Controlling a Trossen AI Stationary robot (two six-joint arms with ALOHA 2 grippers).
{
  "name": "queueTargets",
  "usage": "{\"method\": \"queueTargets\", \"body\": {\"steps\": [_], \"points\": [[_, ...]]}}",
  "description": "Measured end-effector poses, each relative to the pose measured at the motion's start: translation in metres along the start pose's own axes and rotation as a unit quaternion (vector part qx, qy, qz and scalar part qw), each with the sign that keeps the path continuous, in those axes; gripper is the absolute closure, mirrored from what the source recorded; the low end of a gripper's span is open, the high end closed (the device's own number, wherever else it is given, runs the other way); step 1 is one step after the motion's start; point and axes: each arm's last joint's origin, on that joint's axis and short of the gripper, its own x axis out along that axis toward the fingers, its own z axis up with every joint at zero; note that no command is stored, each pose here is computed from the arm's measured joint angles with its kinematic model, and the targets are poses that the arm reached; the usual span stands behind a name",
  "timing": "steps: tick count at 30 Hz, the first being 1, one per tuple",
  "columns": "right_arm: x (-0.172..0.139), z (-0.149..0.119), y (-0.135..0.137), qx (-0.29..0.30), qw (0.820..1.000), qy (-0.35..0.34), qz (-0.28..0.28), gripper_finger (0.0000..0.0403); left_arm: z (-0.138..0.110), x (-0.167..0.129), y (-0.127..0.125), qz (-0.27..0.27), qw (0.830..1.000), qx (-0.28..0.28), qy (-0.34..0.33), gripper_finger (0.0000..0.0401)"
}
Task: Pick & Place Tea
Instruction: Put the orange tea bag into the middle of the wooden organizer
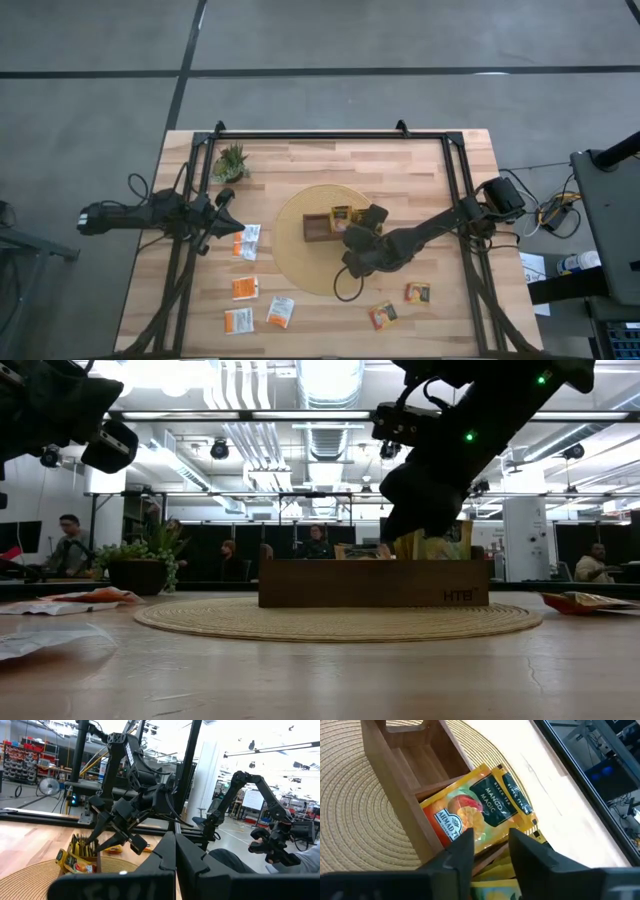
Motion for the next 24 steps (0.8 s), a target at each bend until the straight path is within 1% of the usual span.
{"method": "queueTargets", "body": {"steps": [4,8,10,15,21,24], "points": [[0.0,0.001,0.0,0.002,1.0,-0.002,0.001,0.0253,0.0,0.0,0.0,0.0,1.0,0.0,0.0,0.0401],[-0.003,0.009,0.001,0.009,1.0,-0.009,0.005,0.0239,0.0,0.0,0.0,0.0,1.0,0.0,0.0,0.0401],[-0.005,0.013,0.002,0.003,1.0,-0.012,0.008,0.0235,0.0,0.0,0.0,0.0,1.0,0.0,0.0,0.0401],[-0.006,0.016,0.002,0.006,1.0,-0.015,0.011,0.0235,0.0,0.0,0.0,0.0,1.0,0.0,0.0,0.0401],[0.003,0.009,0.002,0.028,0.999,-0.026,0.015,0.0244,0.0,0.0,0.0,0.0,1.0,0.0,0.0,0.0401],[0.003,0.008,0.002,0.016,0.999,-0.024,0.02,0.0256,0.0,0.0,0.0,0.0,1.0,0.0,0.0,0.0401]]}}
